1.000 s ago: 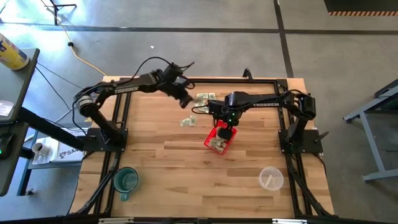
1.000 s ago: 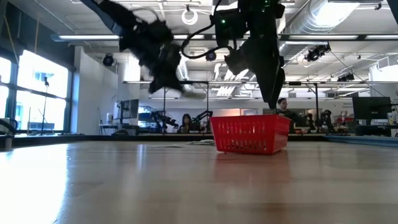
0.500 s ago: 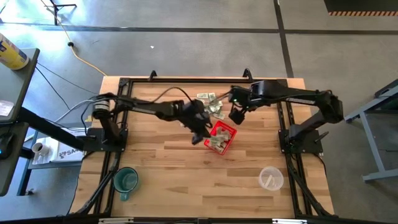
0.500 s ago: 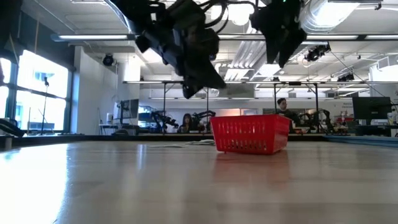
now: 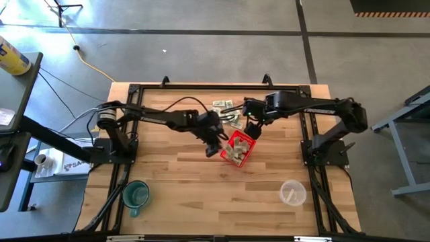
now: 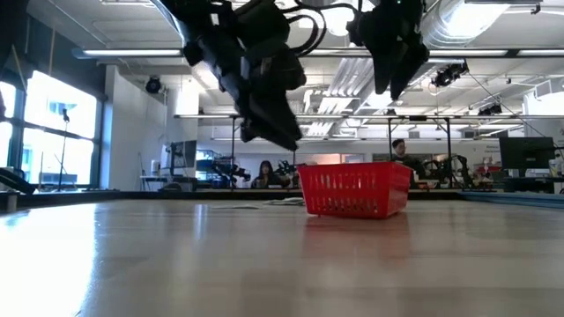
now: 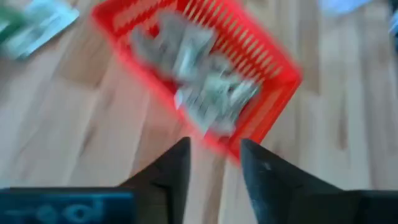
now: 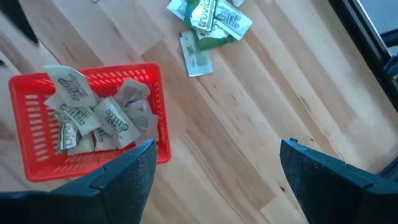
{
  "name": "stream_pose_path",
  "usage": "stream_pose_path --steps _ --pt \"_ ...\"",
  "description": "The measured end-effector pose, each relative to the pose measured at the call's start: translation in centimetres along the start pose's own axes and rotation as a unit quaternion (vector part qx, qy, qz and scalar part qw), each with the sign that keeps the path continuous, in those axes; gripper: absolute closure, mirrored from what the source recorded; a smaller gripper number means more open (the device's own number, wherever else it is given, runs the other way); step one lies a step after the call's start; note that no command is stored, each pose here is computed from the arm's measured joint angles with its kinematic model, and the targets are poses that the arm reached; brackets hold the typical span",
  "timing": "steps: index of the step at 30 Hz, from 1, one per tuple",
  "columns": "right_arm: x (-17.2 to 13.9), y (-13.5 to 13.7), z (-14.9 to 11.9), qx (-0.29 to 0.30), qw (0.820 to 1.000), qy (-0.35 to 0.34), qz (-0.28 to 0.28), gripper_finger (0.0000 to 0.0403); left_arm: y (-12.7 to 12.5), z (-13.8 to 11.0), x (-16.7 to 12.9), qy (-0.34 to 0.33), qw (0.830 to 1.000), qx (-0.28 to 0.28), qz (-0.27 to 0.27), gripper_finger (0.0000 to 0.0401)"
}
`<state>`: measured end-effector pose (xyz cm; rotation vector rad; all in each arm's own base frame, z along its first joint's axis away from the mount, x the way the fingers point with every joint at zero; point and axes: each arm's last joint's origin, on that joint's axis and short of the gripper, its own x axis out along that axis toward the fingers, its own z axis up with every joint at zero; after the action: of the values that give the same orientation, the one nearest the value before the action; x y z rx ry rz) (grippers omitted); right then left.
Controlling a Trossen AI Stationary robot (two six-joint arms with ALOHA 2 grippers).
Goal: Pick and place items into bin
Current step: Put the white stevia packet into the bin
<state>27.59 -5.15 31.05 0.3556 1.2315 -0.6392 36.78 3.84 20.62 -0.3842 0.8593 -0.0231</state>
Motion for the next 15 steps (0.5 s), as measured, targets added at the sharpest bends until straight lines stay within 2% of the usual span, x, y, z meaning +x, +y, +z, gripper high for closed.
stream_pose_path --steps 1,3,5,7,8,11,13,15 --pt "0.2 0.0 0.1 -0.002 1.000 0.002 0.000 0.0073 0.0 -0.2 -0.5 0.011 1.000 0.001 0.016 0.0213" --pt "0.3 -0.2 0.2 0.000 1.000 0.009 0.005 0.0073 0.4 -0.8 -2.2 0.041 0.996 -0.005 0.080 0.0189" --pt "0.4 -0.6 0.4 0.007 1.000 0.012 0.008 0.0073 1.2 -1.5 -3.3 0.070 0.984 -0.014 0.161 0.0174" --pt "0.6 -1.1 0.7 0.022 1.000 0.013 0.003 0.0073 2.7 -2.1 -3.9 0.095 0.972 -0.049 0.208 0.0166" --pt "0.8 -1.4 0.8 0.032 0.999 0.013 -0.002 0.0073 3.6 -2.4 -4.0 0.103 0.969 -0.075 0.212 0.0164" --pt "1.7 -2.3 1.6 0.056 0.998 0.018 -0.013 0.0073 6.1 -2.5 -3.6 0.068 0.969 -0.165 0.171 0.0163" --pt "2.4 -2.8 2.0 0.067 0.997 0.025 -0.020 0.0073 7.4 -2.7 -3.0 0.057 0.962 -0.215 0.159 0.0163" --pt "3.2 -3.1 2.4 0.067 0.997 0.040 -0.021 0.0073 7.8 -2.5 -2.4 0.041 0.959 -0.234 0.156 0.0162"
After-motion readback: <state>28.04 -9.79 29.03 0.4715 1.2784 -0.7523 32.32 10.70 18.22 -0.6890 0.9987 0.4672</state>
